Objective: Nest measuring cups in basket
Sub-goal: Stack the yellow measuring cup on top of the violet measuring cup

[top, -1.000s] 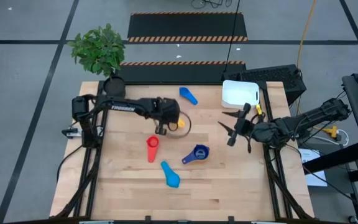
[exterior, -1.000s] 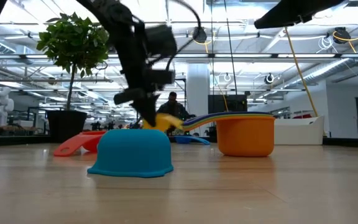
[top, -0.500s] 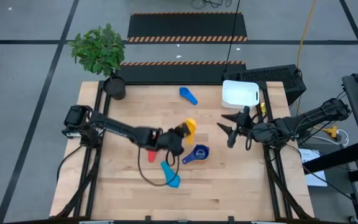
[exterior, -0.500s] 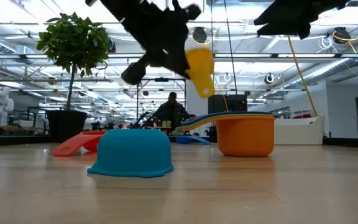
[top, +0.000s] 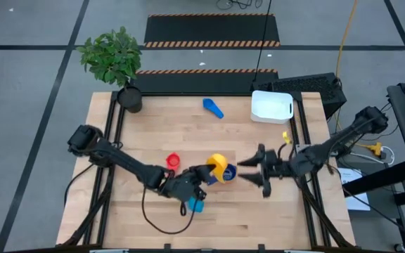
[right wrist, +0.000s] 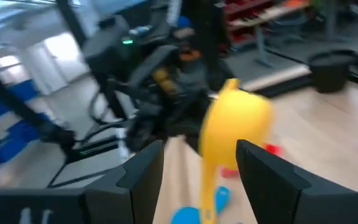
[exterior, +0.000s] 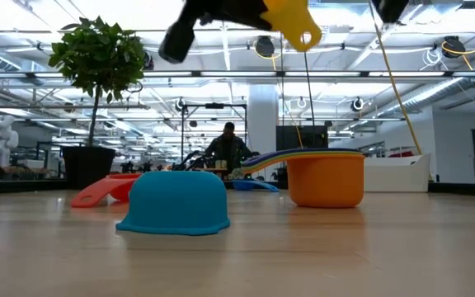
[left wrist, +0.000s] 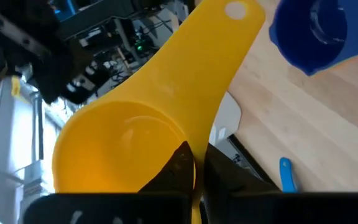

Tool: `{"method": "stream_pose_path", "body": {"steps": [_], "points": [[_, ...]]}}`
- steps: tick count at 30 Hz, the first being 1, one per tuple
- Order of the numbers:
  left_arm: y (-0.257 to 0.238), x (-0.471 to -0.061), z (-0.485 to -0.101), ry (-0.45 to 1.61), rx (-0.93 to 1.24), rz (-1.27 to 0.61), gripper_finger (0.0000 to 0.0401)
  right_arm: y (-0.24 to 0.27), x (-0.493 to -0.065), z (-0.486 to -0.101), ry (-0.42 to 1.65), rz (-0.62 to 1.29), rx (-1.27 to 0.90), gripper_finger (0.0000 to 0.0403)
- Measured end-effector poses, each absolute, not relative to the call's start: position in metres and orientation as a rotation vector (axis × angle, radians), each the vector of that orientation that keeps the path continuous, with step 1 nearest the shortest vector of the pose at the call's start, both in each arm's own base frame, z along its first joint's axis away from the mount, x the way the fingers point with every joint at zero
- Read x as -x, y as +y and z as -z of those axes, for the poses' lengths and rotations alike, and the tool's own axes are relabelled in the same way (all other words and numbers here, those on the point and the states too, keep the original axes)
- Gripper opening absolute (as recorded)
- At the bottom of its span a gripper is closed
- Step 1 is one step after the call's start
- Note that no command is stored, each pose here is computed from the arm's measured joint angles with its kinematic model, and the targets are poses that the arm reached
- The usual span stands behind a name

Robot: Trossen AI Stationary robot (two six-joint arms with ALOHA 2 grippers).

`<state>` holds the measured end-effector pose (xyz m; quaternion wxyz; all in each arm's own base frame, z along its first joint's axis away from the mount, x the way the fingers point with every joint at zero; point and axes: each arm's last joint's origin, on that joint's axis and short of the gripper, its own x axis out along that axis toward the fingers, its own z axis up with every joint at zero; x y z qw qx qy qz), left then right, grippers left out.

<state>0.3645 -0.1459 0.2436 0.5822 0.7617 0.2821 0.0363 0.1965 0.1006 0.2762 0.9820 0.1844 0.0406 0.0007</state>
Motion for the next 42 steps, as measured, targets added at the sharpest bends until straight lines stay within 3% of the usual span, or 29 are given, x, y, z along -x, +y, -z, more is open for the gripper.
{"method": "stream_pose_path", "body": {"steps": [11,14,21,31,42], "points": [[-0.199,-0.353,-0.270,0.558,-1.769,-0.138,0.0008,0.139,-0.203,-0.275,-0.048,-0.151,-0.331,0.0196],[-0.210,-0.354,-0.275,0.438,-1.744,-0.018,0.0008,0.145,-0.204,-0.278,-0.071,-0.187,-0.216,0.0196],[-0.230,-0.356,-0.285,-0.055,-1.577,0.466,0.0009,0.167,-0.196,-0.287,-0.095,-0.297,0.139,0.0196],[-0.211,-0.367,-0.284,-0.283,-1.357,0.821,0.0008,0.183,-0.192,-0.275,-0.090,-0.362,0.416,0.0196],[-0.197,-0.380,-0.265,-0.318,-1.231,1.009,0.0008,0.203,-0.222,-0.267,-0.155,-0.340,0.551,0.0196]]}}
